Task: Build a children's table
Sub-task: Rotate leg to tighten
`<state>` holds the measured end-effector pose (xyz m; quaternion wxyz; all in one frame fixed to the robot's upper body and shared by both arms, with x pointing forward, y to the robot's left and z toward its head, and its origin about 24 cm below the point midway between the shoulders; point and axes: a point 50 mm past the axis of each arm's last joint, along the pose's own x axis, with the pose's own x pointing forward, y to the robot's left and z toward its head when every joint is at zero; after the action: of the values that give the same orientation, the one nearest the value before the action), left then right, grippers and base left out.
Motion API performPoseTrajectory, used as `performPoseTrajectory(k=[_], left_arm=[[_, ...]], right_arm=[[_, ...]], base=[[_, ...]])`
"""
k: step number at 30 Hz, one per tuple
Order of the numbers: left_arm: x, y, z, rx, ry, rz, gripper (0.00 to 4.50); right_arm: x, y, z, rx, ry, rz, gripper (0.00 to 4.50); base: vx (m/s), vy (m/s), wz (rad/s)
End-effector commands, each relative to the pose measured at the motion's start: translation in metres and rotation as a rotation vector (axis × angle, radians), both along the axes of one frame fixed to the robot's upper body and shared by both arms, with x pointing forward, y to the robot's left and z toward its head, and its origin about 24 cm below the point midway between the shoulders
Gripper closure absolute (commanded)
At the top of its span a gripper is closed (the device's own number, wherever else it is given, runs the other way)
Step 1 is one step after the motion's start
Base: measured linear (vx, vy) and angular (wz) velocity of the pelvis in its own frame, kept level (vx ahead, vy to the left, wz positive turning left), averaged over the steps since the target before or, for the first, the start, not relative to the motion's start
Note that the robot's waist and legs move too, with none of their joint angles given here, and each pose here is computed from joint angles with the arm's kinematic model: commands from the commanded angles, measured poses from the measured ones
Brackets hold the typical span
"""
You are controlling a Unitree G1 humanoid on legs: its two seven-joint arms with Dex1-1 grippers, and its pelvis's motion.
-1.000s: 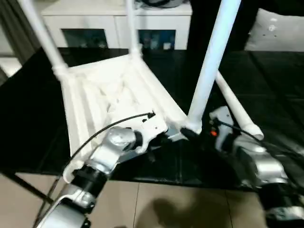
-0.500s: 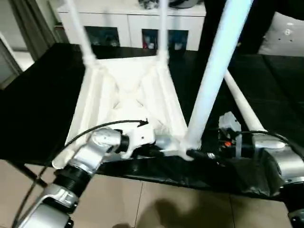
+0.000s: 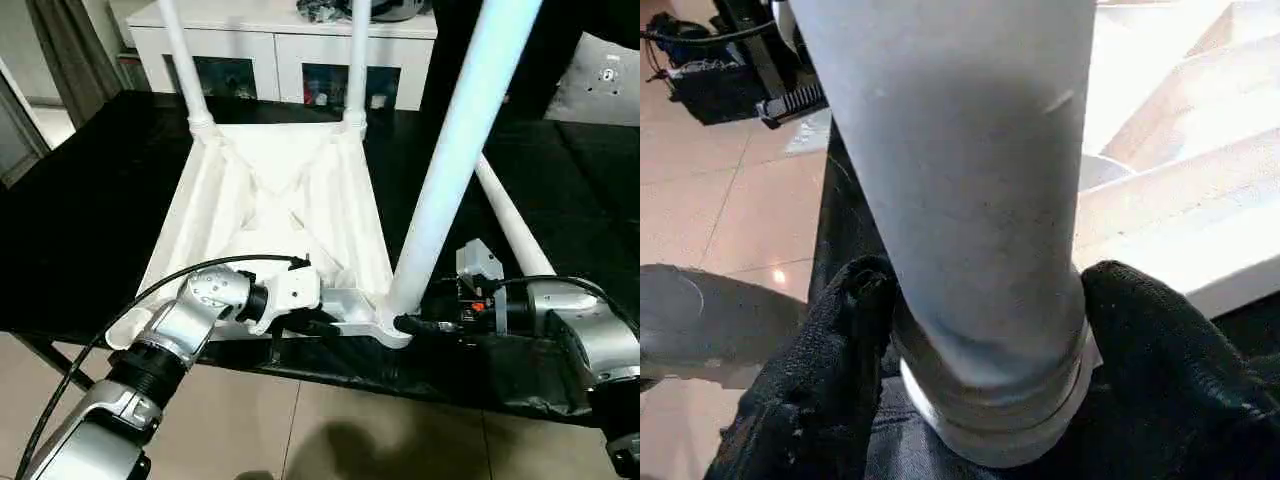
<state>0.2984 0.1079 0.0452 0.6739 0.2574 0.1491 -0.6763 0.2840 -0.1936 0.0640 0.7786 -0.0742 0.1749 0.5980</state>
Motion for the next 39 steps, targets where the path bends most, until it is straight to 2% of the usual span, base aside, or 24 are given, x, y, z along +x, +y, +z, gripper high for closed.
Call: performPoseTrajectory(k=[1,8,12,20,24,25,26,29,31,32,37,38,39], left_arm=[[-0.007,0.000,-0.013,0.074,0.042,-0.047,4.50],[-0.009,-0.003,-0.015,0.045,0.075,-0.022,4.50],[-0.013,-0.006,-0.017,0.010,0.104,-0.002,4.50],[-0.011,-0.008,-0.015,-0.013,0.109,0.036,4.50],[-0.009,-0.013,-0.013,-0.038,0.123,0.093,4.50],[-0.007,-0.016,-0.012,-0.046,0.130,0.123,4.50],[-0.003,-0.024,-0.010,-0.076,0.140,0.210,4.50],[-0.001,-0.030,-0.008,-0.094,0.148,0.269,4.50],[0.007,-0.051,-0.004,-0.145,0.147,0.408,4.50],[0.014,-0.067,-0.003,-0.170,0.139,0.505,4.50],[0.021,-0.077,0.000,-0.181,0.099,0.580,4.50],[0.021,-0.077,0.000,-0.181,0.099,0.580,4.50],[0.022,-0.075,0.000,-0.169,0.076,0.574,4.50]], right_arm=[[-0.002,0.006,-0.003,-0.010,0.019,0.044,1.67],[-0.009,0.012,-0.007,0.024,0.059,0.054,2.06],[-0.017,0.019,-0.014,0.043,0.094,0.047,2.14],[-0.017,0.025,-0.022,0.060,0.119,-0.015,2.16],[-0.012,0.027,-0.026,0.046,0.133,-0.124,2.16],[-0.009,0.029,-0.029,0.033,0.134,-0.175,2.16],[0.000,0.033,-0.033,0.037,0.129,-0.311,2.16],[0.006,0.036,-0.036,0.040,0.130,-0.401,2.16],[0.021,0.046,-0.043,0.083,0.177,-0.624,2.16],[0.031,0.053,-0.049,0.074,0.199,-0.758,2.16],[0.041,0.055,-0.054,0.063,0.209,-0.893,2.17],[0.041,0.055,-0.054,0.063,0.209,-0.893,1.82],[0.042,0.055,-0.052,0.084,0.195,-0.899,1.82]], base=[[0.000,0.000,0.00],[0.000,0.000,0.00],[0.000,0.000,0.00],[0.000,0.000,0.00],[0.000,0.000,0.00],[0.000,0.000,0.00],[0.000,0.000,0.00],[0.000,0.000,0.00],[0.000,0.000,0.00],[0.000,0.000,0.00],[0.000,0.000,0.00],[0.000,0.000,0.00],[0.000,0.000,0.00]])
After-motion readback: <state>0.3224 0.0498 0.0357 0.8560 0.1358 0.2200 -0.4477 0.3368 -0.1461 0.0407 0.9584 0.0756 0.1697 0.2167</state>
